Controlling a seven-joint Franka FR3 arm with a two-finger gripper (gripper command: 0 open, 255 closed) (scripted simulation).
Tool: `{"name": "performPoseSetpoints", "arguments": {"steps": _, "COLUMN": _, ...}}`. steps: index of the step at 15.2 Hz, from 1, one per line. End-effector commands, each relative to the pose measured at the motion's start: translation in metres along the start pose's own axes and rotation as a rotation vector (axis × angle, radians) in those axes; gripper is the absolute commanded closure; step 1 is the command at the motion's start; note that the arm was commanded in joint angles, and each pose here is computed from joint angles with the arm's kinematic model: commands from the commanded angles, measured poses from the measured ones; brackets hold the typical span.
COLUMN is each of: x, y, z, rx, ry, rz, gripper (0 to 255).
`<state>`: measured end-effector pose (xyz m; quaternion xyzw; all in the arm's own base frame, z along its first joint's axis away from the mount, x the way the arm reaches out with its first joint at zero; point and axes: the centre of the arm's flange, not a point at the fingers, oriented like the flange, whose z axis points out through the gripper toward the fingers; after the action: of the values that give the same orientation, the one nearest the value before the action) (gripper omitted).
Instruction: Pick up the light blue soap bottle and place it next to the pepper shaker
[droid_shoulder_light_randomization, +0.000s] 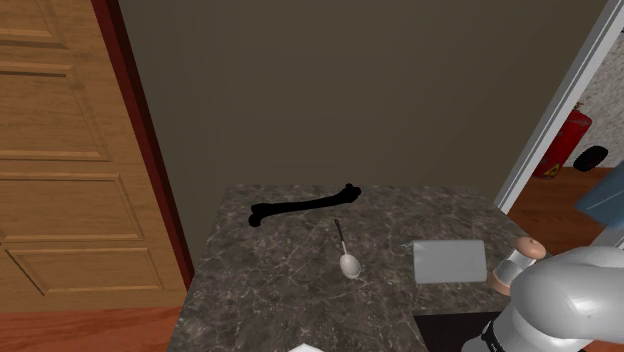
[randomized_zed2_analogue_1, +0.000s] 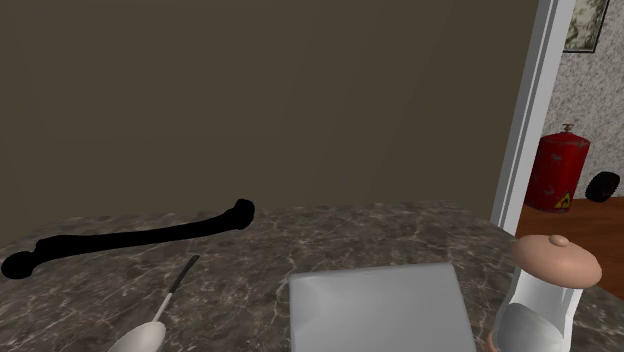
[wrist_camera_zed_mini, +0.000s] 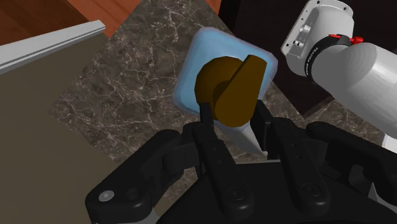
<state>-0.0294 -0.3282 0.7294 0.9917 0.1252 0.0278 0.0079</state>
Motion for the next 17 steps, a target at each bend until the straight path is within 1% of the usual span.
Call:
{"name": "performPoseSetpoints", "arguments": {"steps": 1, "x": -0.002, "y": -0.001, "z": 0.010, "rx": -0.001, "ry": 0.000, "rz": 0.000, "gripper": 255}}
{"name": "performPoseSetpoints", "arguments": {"steps": 17, "x": -0.006, "y": -0.003, "z": 0.095, "rx": -0.001, "ry": 0.000, "rz": 0.000, "gripper": 255}}
